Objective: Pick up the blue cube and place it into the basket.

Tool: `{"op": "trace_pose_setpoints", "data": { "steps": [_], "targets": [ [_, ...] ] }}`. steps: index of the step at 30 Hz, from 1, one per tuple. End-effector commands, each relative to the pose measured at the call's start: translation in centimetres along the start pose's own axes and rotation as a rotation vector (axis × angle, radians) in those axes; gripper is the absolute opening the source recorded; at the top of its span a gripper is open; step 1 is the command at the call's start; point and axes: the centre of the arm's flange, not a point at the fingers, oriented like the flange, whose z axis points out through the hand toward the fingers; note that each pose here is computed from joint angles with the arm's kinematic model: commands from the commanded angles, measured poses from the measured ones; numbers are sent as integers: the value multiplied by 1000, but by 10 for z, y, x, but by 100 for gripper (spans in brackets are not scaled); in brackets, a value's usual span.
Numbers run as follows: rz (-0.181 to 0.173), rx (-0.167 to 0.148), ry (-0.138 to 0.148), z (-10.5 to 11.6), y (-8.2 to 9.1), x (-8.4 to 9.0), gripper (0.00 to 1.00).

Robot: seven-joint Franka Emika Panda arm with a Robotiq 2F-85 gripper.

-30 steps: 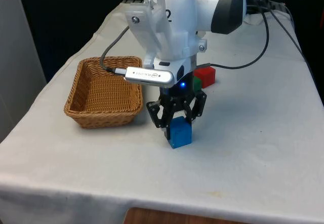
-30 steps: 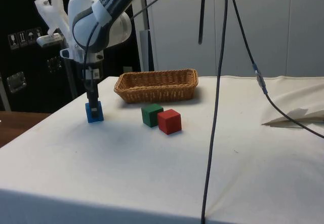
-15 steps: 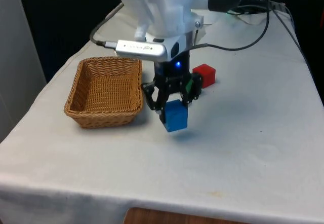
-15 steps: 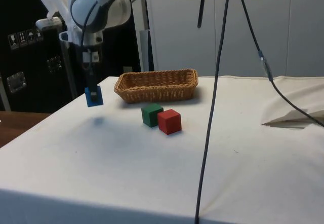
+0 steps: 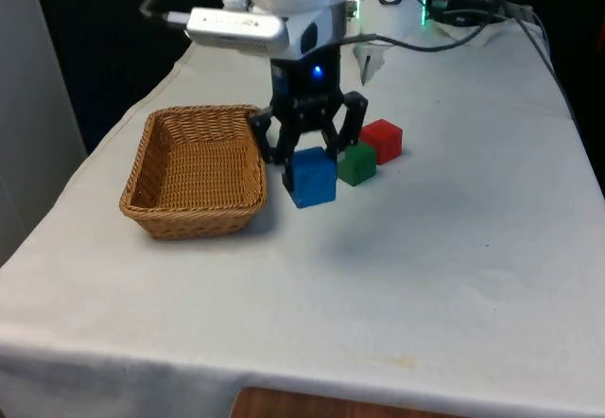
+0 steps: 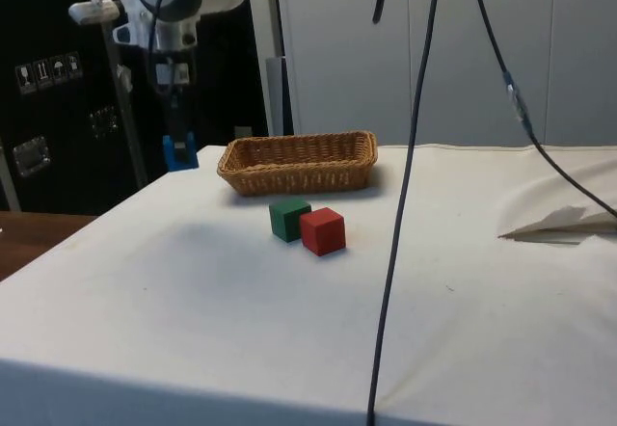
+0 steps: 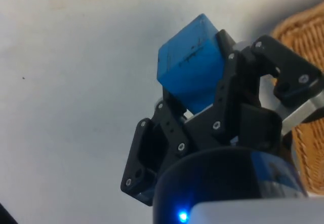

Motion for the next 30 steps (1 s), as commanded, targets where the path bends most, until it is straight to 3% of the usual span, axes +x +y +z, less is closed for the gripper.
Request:
{"op": "trace_pose_setpoints", "data": {
  "steps": [1,5,6,12,14,30],
  "targets": [
    [0,-1,2,-9,4,-5,0],
    [1,-5,-4,-23,13,-15,0],
    [2,-5,-10,-18,11,-12,0],
    [4,-10,-10,-38,22,-34,0],
    [5,-10,-19,-37,22,-35,0],
    [10,-8,-37,-59,37,-85,0]
  ]
}}
